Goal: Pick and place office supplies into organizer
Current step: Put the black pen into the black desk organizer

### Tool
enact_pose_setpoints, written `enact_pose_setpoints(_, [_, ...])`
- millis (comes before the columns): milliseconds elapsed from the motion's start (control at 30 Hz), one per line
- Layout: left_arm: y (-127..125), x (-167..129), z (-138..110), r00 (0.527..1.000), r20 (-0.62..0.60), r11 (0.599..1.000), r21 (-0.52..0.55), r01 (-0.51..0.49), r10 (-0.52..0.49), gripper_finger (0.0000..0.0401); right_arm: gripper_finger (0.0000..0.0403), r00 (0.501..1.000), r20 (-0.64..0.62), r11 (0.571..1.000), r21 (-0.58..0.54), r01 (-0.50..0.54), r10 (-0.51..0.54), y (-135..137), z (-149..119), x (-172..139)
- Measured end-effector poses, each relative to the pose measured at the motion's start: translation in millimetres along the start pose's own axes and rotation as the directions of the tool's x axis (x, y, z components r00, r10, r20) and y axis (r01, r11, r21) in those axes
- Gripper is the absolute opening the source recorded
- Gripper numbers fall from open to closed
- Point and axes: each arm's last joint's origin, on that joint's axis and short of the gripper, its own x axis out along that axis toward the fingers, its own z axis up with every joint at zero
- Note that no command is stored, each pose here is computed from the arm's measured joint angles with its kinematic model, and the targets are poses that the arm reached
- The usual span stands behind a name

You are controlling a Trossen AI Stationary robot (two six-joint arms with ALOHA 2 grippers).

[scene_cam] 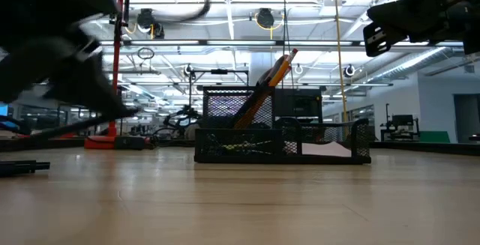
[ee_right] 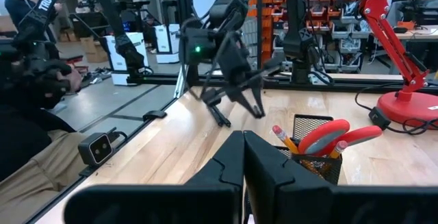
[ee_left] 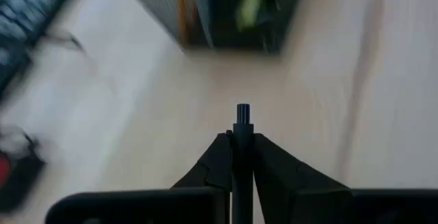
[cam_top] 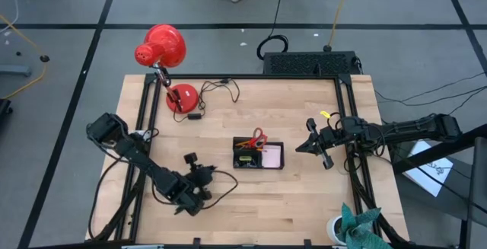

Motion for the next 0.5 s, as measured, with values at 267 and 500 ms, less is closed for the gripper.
enact_pose_setpoints(267, [28.0, -3.0, 59.5, 0.975, 0.221, 0.998, 0.065, 0.008, -0.022, 0.0023, 0.0000, 1.000, 0.007, 1.000, -0.002, 0.000, 0.000, 0.0, 0.7, 0.0])
enact_pose_setpoints(500, [67.8, -0.4, 121.7, 0.850, 0.453, 0.963, 0.156, 0.220, -0.268, 0.0030, 0.0000, 1.000, 0.006, 1.000, -0.002, 0.000, 0.000, 0.0, 0.6, 0.0])
